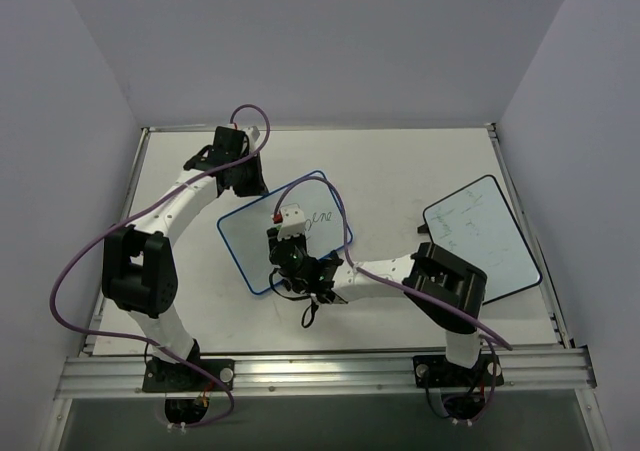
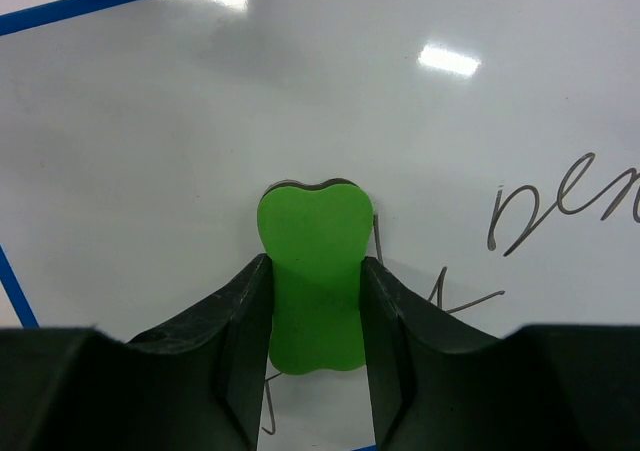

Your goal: Erase the whiteboard

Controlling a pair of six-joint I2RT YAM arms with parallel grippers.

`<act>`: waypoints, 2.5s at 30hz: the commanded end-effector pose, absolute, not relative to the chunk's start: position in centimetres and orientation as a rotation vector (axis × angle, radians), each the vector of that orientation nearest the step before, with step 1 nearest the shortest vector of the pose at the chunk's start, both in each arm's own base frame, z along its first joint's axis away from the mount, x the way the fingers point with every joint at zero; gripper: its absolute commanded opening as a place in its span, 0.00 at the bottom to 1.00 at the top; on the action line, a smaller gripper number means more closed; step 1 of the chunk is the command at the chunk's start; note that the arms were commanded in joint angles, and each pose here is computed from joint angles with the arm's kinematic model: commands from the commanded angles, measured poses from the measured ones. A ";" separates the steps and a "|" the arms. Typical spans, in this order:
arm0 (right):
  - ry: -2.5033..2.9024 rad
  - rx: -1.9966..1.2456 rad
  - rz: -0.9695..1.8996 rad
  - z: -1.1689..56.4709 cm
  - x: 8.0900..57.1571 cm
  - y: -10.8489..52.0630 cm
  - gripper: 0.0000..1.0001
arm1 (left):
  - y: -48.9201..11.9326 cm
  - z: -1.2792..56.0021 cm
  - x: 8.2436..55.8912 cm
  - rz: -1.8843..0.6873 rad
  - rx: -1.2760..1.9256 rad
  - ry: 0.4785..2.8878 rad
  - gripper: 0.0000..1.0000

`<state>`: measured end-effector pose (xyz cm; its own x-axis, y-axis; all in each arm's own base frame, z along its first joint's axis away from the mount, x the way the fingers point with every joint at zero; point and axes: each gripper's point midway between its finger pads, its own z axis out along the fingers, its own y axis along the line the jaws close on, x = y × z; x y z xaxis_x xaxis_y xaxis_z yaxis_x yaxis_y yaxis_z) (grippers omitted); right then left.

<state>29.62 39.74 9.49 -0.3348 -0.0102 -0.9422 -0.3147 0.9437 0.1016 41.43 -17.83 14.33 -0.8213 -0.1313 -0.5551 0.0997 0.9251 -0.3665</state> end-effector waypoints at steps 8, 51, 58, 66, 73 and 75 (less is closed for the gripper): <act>1.932 -0.218 0.230 8.0 31.9 37.3 0.00 | -18.6 15.4 40.6 -0.546 0.013 2.474 0.02; 1.986 -0.069 0.185 6.4 35.0 31.2 0.00 | -18.6 15.1 40.4 -0.543 0.020 2.478 0.02; 1.961 -0.159 0.224 7.7 34.2 35.7 0.00 | -18.6 15.0 40.4 -0.544 0.021 2.480 0.02; 1.943 -0.253 0.265 8.1 32.8 40.4 0.00 | -18.6 15.0 40.4 -0.539 0.026 2.481 0.02; 1.955 -0.212 0.263 7.9 33.6 38.8 0.00 | -18.6 14.8 40.5 -0.539 0.026 2.484 0.02; 1.964 -0.198 0.261 7.7 33.6 37.9 0.00 | -18.7 14.8 40.5 -0.542 0.025 2.486 0.02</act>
